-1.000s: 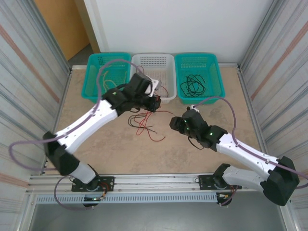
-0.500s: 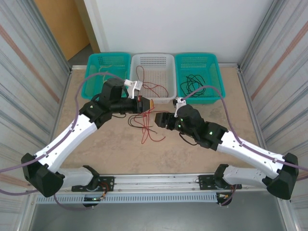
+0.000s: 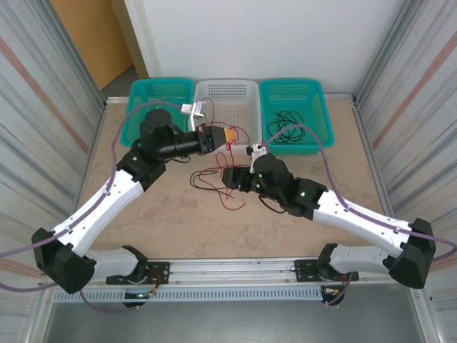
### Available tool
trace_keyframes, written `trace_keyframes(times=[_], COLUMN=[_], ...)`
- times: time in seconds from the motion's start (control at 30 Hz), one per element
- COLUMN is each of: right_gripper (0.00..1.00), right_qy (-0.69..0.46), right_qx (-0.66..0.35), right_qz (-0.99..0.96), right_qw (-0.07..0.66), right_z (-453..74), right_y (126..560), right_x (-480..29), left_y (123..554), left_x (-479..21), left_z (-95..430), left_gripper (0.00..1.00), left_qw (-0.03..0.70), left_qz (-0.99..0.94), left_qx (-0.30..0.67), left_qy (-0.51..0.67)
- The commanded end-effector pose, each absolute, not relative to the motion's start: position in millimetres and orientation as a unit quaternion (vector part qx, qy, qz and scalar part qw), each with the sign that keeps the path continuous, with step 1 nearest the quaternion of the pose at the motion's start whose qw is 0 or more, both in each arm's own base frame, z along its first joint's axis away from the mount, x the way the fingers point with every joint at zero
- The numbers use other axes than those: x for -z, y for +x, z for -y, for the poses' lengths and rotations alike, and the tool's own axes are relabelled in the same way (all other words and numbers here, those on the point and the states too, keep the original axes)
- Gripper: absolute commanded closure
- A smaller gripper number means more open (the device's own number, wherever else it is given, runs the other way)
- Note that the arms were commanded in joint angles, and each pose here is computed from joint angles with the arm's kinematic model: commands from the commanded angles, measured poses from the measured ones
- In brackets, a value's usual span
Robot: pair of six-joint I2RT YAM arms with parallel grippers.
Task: Untangle the cables
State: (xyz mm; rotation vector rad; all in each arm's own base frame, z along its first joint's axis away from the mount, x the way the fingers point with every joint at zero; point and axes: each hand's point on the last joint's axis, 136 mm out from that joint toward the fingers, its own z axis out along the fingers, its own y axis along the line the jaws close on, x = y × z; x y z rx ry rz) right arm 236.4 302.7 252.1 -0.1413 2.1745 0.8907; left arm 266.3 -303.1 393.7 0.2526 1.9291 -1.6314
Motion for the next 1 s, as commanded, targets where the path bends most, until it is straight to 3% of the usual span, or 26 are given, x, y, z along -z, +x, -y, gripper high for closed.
trace_keyframes(times=[0.0, 0.23, 0.33, 0.63, 0.97], right_gripper=[0.35, 0.37, 0.39, 0.34, 0.32], right_qy=[-0.047, 0.008, 0.009, -0.022, -0.077], right_qx=[-0.337, -0.290, -0.284, -0.336, -0.401], right_qz=[-0.860, -0.899, -0.902, -0.840, -0.786], right_qw=[0.380, 0.328, 0.326, 0.425, 0.464], right_z=[-304, -279, -272, -249, -265], right_y=[240, 248, 244, 228, 209], right_x=[-241, -185, -182, -278, -344], left_y=[252, 250, 250, 253, 254], left_x=[-451, -482, -490, -483, -475], left_z=[291, 284, 282, 278, 275], left_gripper=[1.00, 1.00, 1.00, 1.00, 1.00], left_qw=[0.328, 0.345, 0.350, 0.353, 0.354], left_qz=[-0.666, -0.642, -0.637, -0.643, -0.651], left_qx=[0.661, 0.676, 0.678, 0.672, 0.664], left_qy=[0.107, 0.108, 0.109, 0.101, 0.101])
